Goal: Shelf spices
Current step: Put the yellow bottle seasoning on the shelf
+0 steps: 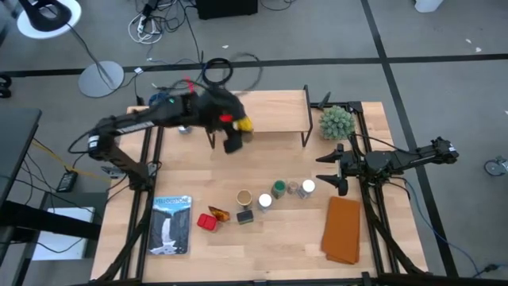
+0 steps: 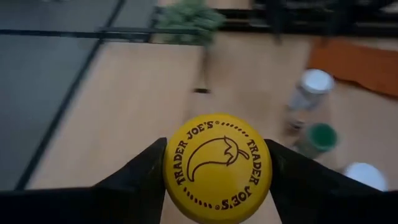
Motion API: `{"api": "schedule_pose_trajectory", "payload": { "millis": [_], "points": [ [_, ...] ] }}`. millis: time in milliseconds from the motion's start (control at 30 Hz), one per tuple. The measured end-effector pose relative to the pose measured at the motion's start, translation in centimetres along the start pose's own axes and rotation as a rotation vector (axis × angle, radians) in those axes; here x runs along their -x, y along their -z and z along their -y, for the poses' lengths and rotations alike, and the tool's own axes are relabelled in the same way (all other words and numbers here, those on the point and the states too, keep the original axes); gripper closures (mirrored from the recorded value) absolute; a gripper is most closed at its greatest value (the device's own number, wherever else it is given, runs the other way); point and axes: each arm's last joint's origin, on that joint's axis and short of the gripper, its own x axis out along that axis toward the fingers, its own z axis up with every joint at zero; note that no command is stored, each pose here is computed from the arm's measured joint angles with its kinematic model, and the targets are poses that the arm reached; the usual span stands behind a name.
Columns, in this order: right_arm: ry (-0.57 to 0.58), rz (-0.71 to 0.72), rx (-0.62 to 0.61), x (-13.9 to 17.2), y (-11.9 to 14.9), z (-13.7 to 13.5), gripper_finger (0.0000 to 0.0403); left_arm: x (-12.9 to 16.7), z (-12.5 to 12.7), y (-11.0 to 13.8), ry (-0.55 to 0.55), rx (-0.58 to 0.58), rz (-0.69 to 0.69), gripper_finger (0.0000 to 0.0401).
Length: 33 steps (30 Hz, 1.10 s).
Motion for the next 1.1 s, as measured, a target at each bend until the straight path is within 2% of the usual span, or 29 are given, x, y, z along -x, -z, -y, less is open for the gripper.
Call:
{"api": "schedule_pose_trajectory", "payload": {
  "millis": [167, 367, 500, 700, 900, 1000, 1100],
  "points": [
    [-0.001, 0.002, -0.001, 0.0, 0.0, 0.0, 0.0085, 0.4, -4.0, 1.1, -0.079, 0.04, -0.062, 0.0175],
    [-0.001, 0.003, -0.001, 0.0, 0.0, 0.0, 0.0085, 0.5, -9.0, 2.1, -0.12, 0.113, -0.068, 0.0165],
    [-0.002, 0.006, -0.002, 0.0, -0.1, 0.0, 0.0085, 0.6, -11.4, 2.6, -0.164, 0.124, -0.056, 0.0163],
    [-0.003, 0.012, -0.004, 0.0, -0.1, 0.0, 0.0085, -1.2, -15.0, 4.1, -0.122, 0.169, -0.082, 0.0162],
    [-0.005, 0.024, -0.008, 0.0, -0.2, -0.1, 0.0085, -3.5, -17.8, 5.5, -0.11, 0.152, -0.102, 0.0161],
    [-0.006, 0.025, -0.009, 0.0, -0.3, -0.1, 0.0085, -3.5, -18.9, 6.1, -0.112, 0.157, -0.107, 0.0161],
    [-0.006, 0.025, -0.009, 0.0, -0.3, -0.1, 0.0085, -3.0, -19.9, 6.7, -0.055, 0.203, -0.087, 0.0161]
  ]
}}
